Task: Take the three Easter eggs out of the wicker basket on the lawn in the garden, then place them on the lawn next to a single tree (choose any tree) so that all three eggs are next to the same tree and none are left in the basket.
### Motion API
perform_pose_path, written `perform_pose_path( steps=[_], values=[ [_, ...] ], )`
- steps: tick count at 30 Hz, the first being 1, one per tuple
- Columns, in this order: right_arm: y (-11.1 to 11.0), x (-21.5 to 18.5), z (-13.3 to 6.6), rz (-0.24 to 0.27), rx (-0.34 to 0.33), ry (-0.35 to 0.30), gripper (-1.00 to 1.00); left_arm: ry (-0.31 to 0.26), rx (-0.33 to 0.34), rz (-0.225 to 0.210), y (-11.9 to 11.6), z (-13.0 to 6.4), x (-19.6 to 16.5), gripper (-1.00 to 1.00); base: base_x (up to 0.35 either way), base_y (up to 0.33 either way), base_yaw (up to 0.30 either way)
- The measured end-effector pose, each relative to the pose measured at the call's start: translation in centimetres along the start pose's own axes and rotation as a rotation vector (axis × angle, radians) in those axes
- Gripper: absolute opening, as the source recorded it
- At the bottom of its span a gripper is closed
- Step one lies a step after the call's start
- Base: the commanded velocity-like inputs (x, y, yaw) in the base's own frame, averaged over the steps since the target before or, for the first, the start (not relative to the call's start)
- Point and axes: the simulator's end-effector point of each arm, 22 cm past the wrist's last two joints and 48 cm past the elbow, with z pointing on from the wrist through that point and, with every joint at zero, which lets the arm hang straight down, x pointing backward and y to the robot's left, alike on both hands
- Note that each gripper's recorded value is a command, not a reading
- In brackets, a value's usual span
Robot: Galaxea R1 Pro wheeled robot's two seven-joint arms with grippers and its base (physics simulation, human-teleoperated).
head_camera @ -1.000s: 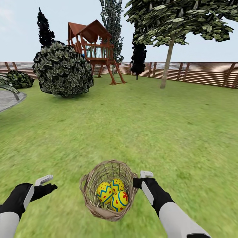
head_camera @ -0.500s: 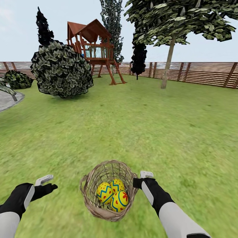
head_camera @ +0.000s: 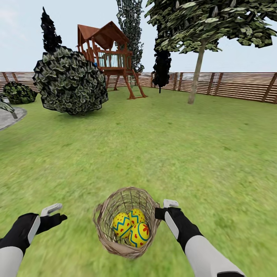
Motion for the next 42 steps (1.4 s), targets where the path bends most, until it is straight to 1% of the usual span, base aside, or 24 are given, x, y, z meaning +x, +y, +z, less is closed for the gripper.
perform_pose_path(
  steps=[34,36,42],
  values=[
    [-0.11,-0.31,-0.08,0.008,0.0,-0.005,-1.0,0.001,0.001,0.0,-0.11,0.03,0.04,1.0,0.266,0.0,-0.001],
    [-0.03,-0.3,-0.09,0.014,-0.004,-0.004,-1.0,0.001,0.001,0.0,-0.17,0.04,0.07,1.0,0.261,0.0,-0.167],
    [-0.08,-0.39,-0.18,0.009,-0.002,-0.006,-1.0,-0.001,0.002,0.0,-0.22,-0.03,0.0,1.0,0.261,0.0,-0.243]
  ],
)
